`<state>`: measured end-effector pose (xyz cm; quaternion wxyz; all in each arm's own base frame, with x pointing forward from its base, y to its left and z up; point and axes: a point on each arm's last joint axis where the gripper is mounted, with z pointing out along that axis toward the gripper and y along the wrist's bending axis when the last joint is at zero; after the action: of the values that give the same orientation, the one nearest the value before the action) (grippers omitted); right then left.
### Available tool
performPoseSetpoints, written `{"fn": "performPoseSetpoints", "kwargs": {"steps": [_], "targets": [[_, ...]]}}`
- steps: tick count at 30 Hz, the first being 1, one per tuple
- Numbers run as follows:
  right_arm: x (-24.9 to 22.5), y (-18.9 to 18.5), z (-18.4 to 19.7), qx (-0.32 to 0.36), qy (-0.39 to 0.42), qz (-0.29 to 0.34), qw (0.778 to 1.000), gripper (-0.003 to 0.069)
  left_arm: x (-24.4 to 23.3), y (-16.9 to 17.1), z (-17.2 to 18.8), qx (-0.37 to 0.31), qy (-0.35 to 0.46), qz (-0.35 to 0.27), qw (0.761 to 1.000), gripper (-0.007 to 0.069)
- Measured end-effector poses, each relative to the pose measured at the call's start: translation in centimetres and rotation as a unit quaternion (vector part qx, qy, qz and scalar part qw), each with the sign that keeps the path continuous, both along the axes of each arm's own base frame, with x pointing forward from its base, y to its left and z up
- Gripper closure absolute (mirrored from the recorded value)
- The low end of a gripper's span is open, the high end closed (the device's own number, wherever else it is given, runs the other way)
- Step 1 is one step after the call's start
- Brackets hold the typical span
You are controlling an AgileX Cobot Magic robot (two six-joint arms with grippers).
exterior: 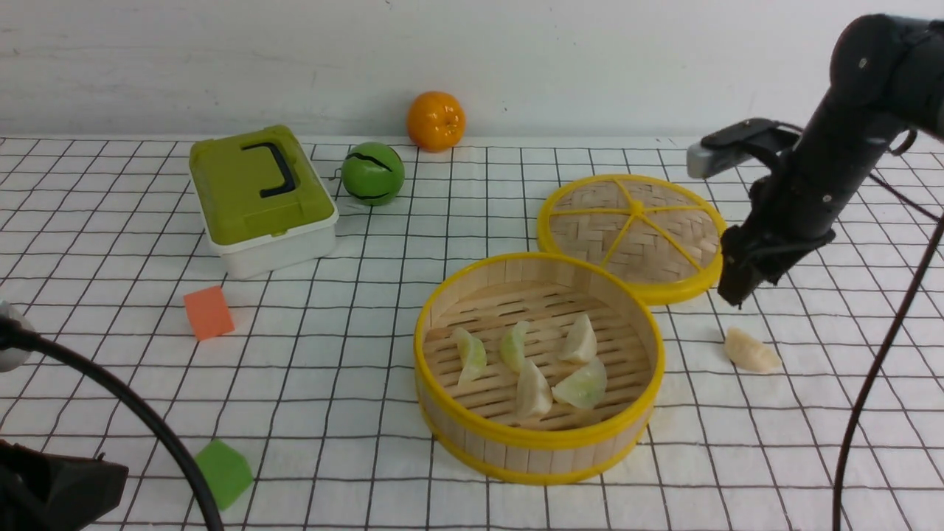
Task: Put the dumplings into the steamer on the table with the white tablecloth.
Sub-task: 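Reach for and grasp a dumpling lying on the table beside the steamer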
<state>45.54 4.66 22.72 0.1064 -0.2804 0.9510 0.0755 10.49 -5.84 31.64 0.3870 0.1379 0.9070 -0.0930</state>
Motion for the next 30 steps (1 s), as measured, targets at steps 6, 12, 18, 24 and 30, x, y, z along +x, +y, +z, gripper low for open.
{"fn": "performPoseSetpoints", "kwargs": {"steps": [6, 12, 18, 24, 30], "targets": [[0.5, 1.4, -4.7, -0.015, 0.042, 0.032, 0.998, 0.0174, 0.2, -0.1, -0.1, 0.002, 0.003, 0.0, 1.0, 0.0595], [-0.6, 1.2, -6.4, -0.055, 0.063, 0.047, 0.995, 0.0174, 0.5, -0.4, -0.3, 0.007, 0.008, -0.001, 1.0, 0.0594], [-1.0, 0.9, -6.4, -0.07, 0.067, 0.033, 0.995, 0.027, 1.4, -0.9, -0.9, 0.025, 0.018, -0.002, 1.0, 0.0588], [-1.4, 0.5, -5.6, -0.087, 0.068, 0.025, 0.994, 0.0468, 1.7, -1.2, -1.2, 0.033, 0.028, -0.003, 0.999, 0.0586], [-2.3, 0.9, 0.5, -0.069, 0.008, 0.003, 0.998, 0.0461, 1.8, -1.2, -1.2, 0.034, 0.028, -0.003, 0.999, 0.0581]]}}
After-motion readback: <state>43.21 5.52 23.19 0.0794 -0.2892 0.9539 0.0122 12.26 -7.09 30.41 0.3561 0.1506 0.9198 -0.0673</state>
